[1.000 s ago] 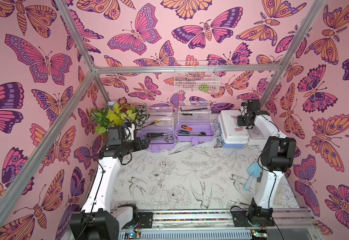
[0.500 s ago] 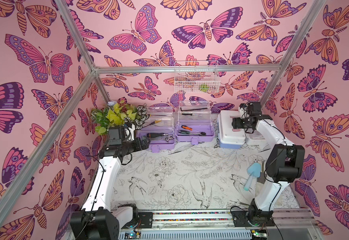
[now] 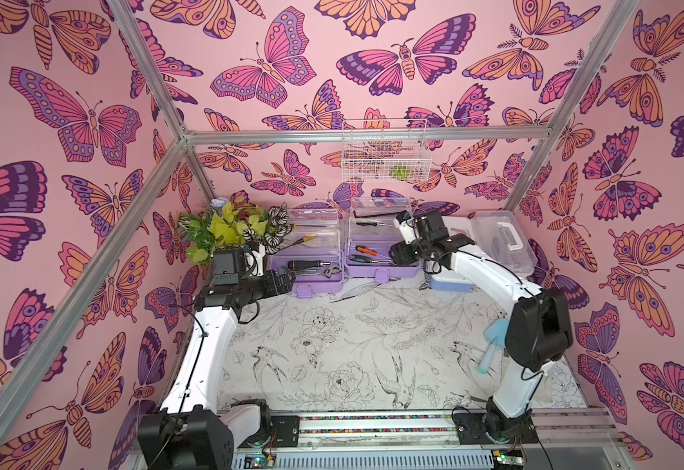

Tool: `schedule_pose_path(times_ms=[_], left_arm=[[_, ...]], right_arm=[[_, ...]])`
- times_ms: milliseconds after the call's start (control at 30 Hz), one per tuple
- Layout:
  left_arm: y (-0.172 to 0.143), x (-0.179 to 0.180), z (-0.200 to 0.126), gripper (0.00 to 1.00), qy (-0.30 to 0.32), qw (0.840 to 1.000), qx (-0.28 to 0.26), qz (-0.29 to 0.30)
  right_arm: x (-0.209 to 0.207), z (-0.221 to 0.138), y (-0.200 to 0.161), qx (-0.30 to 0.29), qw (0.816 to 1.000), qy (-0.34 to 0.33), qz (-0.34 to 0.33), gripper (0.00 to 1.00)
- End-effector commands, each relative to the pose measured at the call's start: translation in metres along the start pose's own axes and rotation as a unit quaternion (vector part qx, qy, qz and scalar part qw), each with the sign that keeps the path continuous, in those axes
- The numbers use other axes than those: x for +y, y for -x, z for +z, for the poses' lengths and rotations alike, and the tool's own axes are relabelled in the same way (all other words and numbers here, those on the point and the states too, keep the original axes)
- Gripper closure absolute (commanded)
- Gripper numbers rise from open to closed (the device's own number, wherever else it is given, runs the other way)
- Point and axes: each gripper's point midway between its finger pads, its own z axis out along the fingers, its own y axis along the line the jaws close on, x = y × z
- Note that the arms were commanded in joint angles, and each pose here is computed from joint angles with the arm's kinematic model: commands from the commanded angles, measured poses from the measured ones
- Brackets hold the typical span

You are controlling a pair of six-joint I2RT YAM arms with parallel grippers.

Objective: Close toolboxes
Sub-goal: Move the toolbox to the center of the board.

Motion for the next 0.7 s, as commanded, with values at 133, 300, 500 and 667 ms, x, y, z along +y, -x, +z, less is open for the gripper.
schedule_pose_path(times_ms=[133,300,500,667], left_arm=[[-0.001,0.001,-0.002,0.0,0.003,1.0,-0.012,0.007],[-0.005,-0.012,0.003,0.0,-0.029,0.999,0.001,0.025],[-0.01,-0.022,0.006,0.0,-0.043,0.998,0.011,0.038],[-0.016,-0.027,0.011,0.0,-0.044,0.998,0.021,0.047]], right_arm=[[0.007,0.056,-0.005,0.064,0.997,0.034,0.029,0.35],[0.022,0.077,-0.024,0.104,0.992,0.072,0.027,0.35],[0.051,0.078,-0.038,0.123,0.98,0.159,0.008,0.39],[0.063,0.07,-0.061,0.164,0.967,0.191,-0.022,0.38]])
